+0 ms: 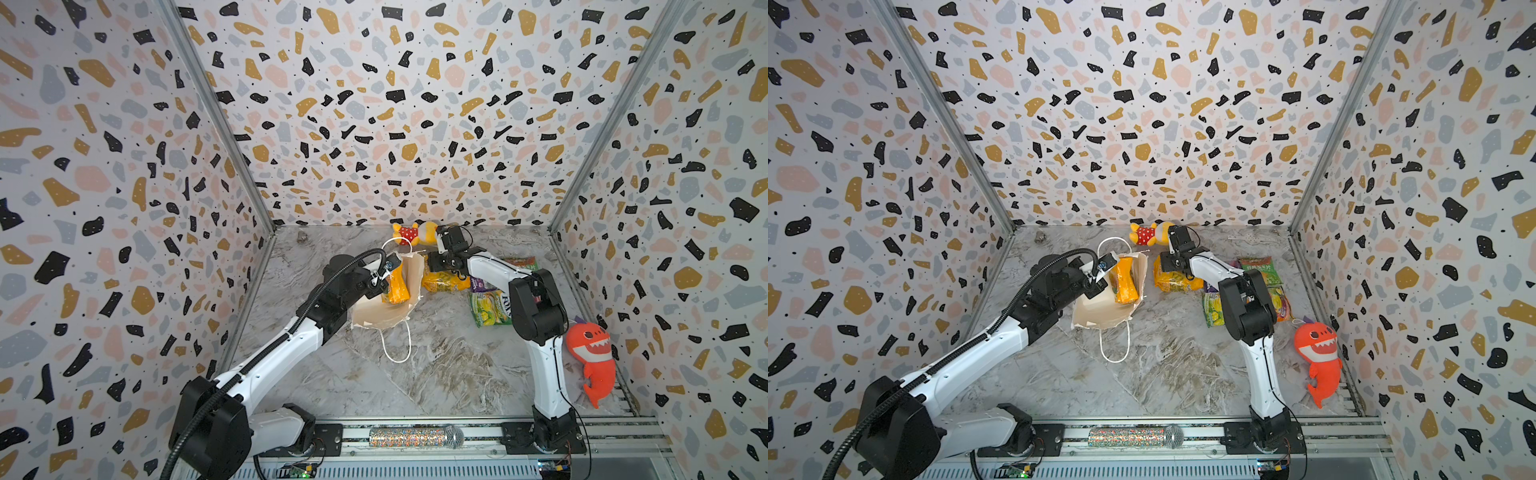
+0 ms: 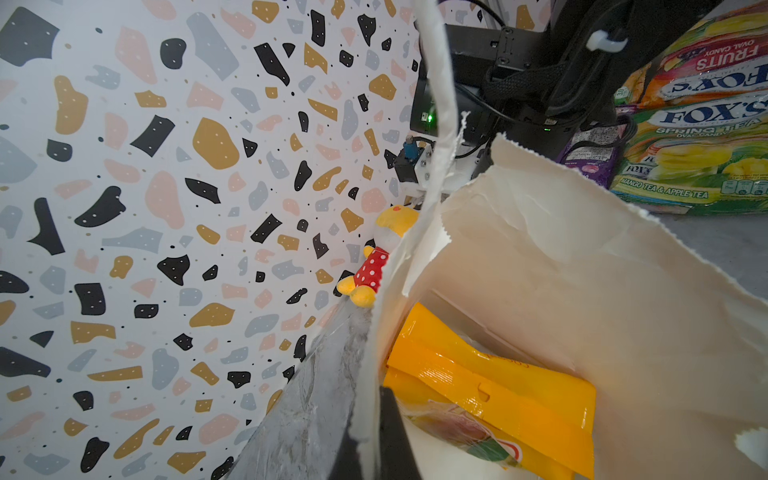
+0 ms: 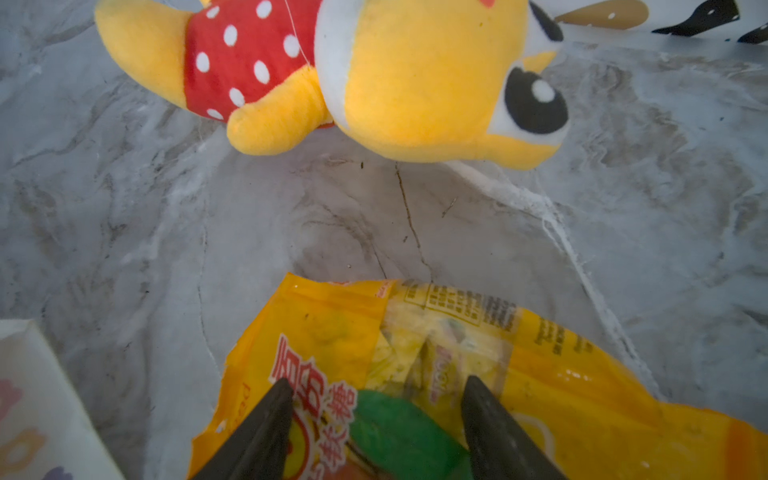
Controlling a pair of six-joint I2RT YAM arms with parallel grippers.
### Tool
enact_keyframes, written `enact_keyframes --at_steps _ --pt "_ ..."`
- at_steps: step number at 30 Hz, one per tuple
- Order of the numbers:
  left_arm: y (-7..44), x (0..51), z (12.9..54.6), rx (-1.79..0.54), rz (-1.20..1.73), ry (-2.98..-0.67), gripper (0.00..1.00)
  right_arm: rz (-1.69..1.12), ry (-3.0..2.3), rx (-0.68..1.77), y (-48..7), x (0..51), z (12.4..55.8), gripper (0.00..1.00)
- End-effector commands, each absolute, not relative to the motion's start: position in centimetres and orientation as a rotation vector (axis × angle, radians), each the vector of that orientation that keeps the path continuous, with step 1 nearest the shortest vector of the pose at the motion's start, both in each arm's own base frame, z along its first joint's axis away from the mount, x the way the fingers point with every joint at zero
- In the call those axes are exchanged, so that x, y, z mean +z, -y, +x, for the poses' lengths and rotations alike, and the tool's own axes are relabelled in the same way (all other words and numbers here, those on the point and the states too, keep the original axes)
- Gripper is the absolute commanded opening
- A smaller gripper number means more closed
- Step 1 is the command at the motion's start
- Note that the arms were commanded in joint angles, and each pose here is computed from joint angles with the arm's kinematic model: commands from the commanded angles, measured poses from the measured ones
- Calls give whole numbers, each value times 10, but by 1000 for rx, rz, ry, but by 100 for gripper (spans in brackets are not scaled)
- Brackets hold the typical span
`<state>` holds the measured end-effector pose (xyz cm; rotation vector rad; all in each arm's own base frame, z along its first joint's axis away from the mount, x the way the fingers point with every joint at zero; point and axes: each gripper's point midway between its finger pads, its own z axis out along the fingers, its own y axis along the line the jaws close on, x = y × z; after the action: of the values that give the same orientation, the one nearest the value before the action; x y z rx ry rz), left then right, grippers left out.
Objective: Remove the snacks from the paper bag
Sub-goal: 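Lift the right gripper away from the placed yellow pack, then move the right gripper over the paper bag opening and reach inside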
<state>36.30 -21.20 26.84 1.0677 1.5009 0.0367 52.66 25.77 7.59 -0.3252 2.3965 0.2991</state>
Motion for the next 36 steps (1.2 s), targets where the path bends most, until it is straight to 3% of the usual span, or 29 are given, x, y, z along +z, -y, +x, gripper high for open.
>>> enact_keyframes --at_steps 1,10,21,30,36 --pt "215 286 364 32 1051 -1444 0 -341 -2470 313 -259 69 500 65" --pt "216 288 362 25 1056 -1440 0 -333 -2438 299 -254 87 498 64" --pt "216 294 357 18 1066 -1429 0 -335 -2269 459 -265 213 476 65" --pt "218 305 346 -15 1075 -1389 0 -436 -2034 538 -280 303 372 59" --pt "221 303 344 -11 1112 -1389 0 -531 -1934 610 -304 313 297 52"
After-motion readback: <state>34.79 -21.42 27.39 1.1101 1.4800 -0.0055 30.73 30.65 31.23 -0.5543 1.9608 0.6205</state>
